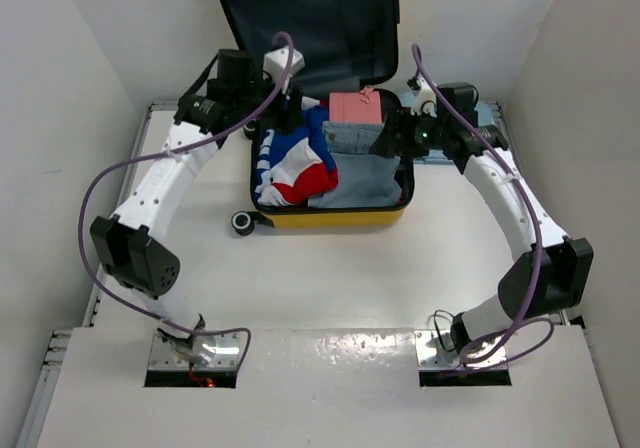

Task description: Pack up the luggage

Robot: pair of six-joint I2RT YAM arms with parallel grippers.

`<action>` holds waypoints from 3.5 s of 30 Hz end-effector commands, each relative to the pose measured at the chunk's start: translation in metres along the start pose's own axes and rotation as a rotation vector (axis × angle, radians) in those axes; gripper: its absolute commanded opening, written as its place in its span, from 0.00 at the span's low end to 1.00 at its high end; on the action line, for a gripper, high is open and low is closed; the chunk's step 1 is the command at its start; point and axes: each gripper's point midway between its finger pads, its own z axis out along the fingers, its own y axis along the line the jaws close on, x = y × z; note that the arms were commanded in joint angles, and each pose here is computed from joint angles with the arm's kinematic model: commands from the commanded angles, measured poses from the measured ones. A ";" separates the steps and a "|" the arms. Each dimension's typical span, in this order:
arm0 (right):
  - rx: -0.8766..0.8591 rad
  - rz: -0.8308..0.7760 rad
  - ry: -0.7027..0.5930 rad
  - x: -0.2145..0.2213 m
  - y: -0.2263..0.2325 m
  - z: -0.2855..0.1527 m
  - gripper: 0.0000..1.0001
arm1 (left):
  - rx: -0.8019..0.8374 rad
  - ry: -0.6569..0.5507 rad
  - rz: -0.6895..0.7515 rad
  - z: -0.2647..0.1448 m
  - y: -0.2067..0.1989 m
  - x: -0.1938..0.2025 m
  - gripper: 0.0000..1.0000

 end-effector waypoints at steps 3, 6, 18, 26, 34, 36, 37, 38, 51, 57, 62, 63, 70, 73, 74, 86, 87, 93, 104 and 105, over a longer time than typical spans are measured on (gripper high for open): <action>0.116 -0.004 -0.064 -0.009 -0.050 -0.020 0.69 | 0.059 0.331 -0.082 0.003 -0.027 0.122 0.64; 0.184 -0.003 -0.095 -0.016 -0.084 -0.031 0.69 | 0.058 0.417 -0.098 0.003 -0.035 0.170 0.62; 0.427 -0.062 0.016 0.001 -0.259 0.025 0.71 | 0.110 0.465 -0.220 0.040 -0.041 0.218 0.83; 0.531 0.009 0.009 -0.024 -0.299 0.099 0.71 | 0.136 0.253 -0.260 0.034 -0.028 0.133 0.87; 0.530 -0.047 0.086 0.007 -0.295 0.172 0.73 | 0.052 0.211 -0.291 0.015 0.000 0.116 0.87; 0.559 -0.038 0.113 0.007 -0.296 0.173 0.73 | 0.036 0.190 -0.298 0.011 0.007 0.106 0.87; 0.586 -0.036 0.122 0.005 -0.303 0.177 0.70 | 0.026 0.187 -0.303 0.008 0.012 0.104 0.87; 0.613 -0.008 0.193 0.021 -0.311 0.173 0.66 | 0.012 0.163 -0.299 0.005 0.019 0.095 0.87; 0.598 0.104 0.550 0.123 -0.335 0.045 0.00 | -0.088 0.090 -0.237 -0.024 0.067 0.053 0.89; 0.510 0.100 0.615 0.147 -0.313 -0.025 0.00 | -0.049 0.103 -0.249 -0.021 0.060 0.060 0.89; 0.303 0.012 0.498 0.124 -0.274 -0.024 0.48 | -0.039 0.111 -0.249 -0.016 0.057 0.063 0.89; 0.278 -0.026 0.480 0.119 -0.267 -0.025 0.53 | -0.039 0.111 -0.249 -0.016 0.057 0.063 0.89; 0.191 -0.355 0.460 0.129 -0.244 -0.018 0.66 | -0.061 0.109 -0.229 -0.018 0.057 0.060 0.89; 0.183 -0.443 0.516 0.149 -0.244 -0.015 0.68 | -0.068 0.110 -0.225 -0.021 0.060 0.062 0.89; 0.201 -0.486 0.501 0.149 -0.249 -0.007 0.68 | -0.068 0.110 -0.225 -0.021 0.060 0.062 0.89; 0.406 -0.719 0.486 0.151 -0.309 0.029 0.63 | -0.105 0.102 -0.225 -0.028 0.075 0.062 0.89; 0.436 -0.727 0.481 0.148 -0.313 0.029 0.58 | -0.105 0.102 -0.225 -0.028 0.075 0.062 0.89; 0.470 -0.696 0.485 0.150 -0.320 0.025 0.00 | -0.113 0.102 -0.229 -0.027 0.081 0.064 0.89; 0.032 -0.021 0.155 0.015 -0.252 -0.039 0.00 | -0.093 0.091 -0.261 -0.023 0.086 0.066 0.89; -0.019 0.073 0.115 -0.002 -0.238 -0.039 0.00 | -0.091 0.095 -0.269 -0.020 0.089 0.072 0.89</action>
